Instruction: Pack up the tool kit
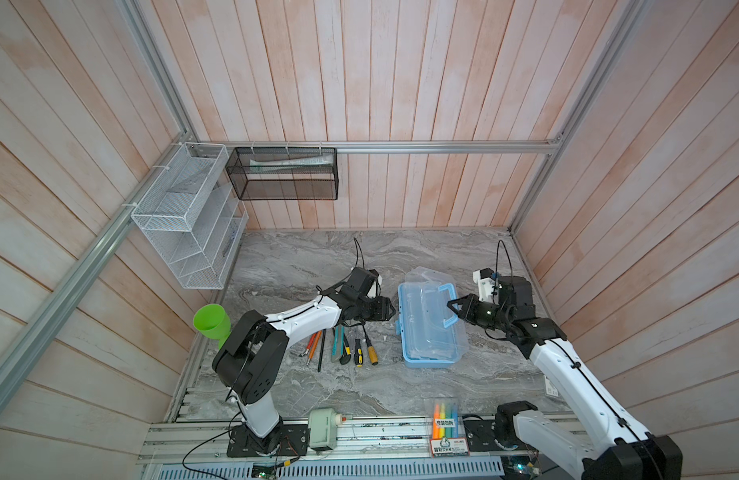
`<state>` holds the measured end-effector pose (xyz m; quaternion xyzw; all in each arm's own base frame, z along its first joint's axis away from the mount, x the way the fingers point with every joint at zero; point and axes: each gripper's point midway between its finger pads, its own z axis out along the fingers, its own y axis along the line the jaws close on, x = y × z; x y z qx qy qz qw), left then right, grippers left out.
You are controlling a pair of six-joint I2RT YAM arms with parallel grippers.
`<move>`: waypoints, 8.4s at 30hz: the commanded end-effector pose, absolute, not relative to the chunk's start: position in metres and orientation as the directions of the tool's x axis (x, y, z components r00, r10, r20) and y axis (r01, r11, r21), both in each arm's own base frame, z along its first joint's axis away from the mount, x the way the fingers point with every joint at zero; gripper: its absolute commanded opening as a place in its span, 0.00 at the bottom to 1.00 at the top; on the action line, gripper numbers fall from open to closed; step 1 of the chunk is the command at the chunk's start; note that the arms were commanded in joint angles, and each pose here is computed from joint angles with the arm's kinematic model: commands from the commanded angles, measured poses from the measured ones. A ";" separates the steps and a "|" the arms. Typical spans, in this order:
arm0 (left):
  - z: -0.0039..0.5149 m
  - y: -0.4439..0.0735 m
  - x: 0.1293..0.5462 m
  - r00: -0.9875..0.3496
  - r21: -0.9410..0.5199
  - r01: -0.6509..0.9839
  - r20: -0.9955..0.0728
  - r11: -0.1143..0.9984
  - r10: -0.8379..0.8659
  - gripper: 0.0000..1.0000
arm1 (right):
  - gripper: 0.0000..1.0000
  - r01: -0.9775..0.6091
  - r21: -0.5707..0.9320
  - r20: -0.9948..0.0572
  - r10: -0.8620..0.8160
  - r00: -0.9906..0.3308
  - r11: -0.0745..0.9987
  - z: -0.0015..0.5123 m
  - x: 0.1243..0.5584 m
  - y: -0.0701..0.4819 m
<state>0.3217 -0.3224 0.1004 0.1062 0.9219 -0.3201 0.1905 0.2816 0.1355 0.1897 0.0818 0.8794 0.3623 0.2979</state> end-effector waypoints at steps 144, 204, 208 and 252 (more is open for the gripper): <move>0.159 -0.035 0.281 -0.353 -0.192 -0.136 -0.907 0.972 -0.229 1.00 | 0.34 -0.501 0.107 -0.215 -0.472 -0.855 0.859 0.083 0.209 0.362; 0.145 -0.031 0.293 -0.424 -0.186 -0.165 -0.874 0.969 -0.240 1.00 | 0.00 -0.295 0.126 -0.363 -0.233 -0.902 0.947 0.138 0.269 0.318; 0.145 -0.030 0.293 -0.421 -0.188 -0.166 -0.874 0.968 -0.242 1.00 | 0.00 -0.262 0.111 -0.393 -0.200 -0.898 0.959 0.159 0.276 0.288; 0.144 -0.029 0.294 -0.427 -0.187 -0.174 -0.871 0.967 -0.245 1.00 | 0.32 0.013 0.049 -0.412 0.032 -0.911 0.999 0.158 0.279 0.090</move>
